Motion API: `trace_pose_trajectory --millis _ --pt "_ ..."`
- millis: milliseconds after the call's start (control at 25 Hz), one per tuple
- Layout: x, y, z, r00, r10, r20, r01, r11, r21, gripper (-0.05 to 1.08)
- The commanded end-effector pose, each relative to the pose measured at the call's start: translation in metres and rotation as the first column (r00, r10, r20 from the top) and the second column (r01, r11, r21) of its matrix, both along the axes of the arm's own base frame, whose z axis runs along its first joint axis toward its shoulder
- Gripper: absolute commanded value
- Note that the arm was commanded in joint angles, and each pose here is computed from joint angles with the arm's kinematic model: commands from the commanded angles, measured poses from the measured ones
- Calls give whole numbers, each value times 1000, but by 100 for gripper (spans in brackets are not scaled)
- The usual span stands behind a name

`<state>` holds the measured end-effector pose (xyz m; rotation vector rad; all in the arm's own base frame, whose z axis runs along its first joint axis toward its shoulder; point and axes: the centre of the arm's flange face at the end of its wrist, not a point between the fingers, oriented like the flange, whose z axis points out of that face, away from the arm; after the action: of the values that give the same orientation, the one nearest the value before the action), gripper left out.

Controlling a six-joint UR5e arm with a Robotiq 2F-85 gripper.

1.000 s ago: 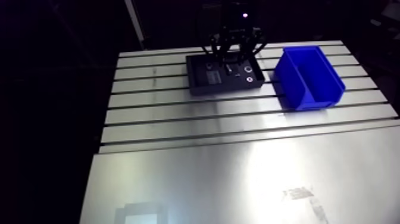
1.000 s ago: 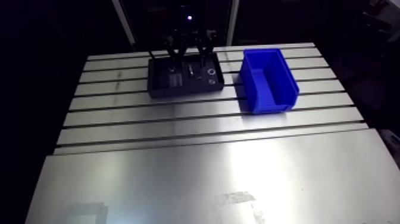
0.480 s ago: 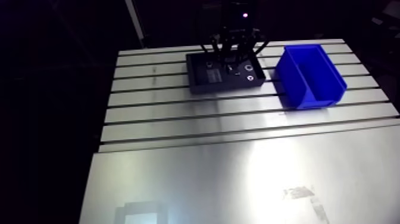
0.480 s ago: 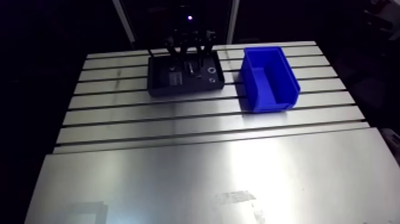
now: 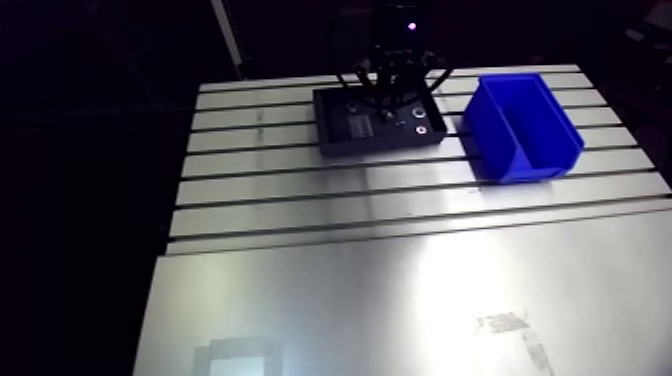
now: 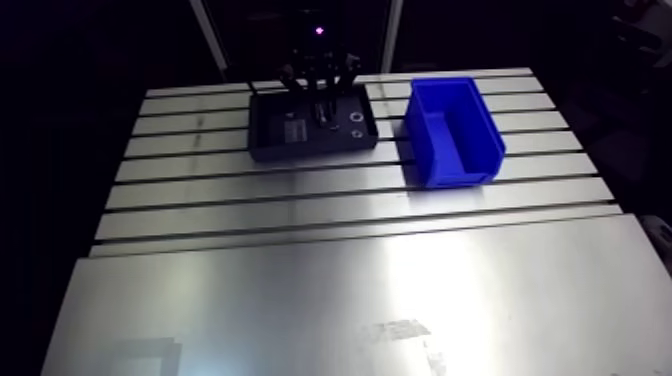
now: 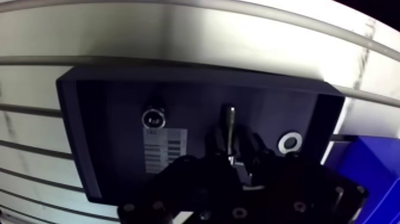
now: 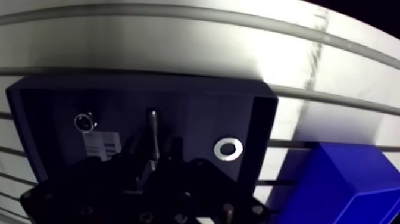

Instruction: Pick up the M10 bolt from the tray and put it into the blue bin.

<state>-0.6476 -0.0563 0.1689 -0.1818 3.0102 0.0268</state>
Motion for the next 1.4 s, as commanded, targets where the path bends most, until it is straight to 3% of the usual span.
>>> trace_pose_trajectory --millis 40,800,1400 --pt "1 0 -2 1000 1 4 -1 1000 -1 72" --pt "1 1 -1 1000 5 3 -5 1000 -3 80" --pt "3 -5 15 999 33 -26 -34 999 -6 87"
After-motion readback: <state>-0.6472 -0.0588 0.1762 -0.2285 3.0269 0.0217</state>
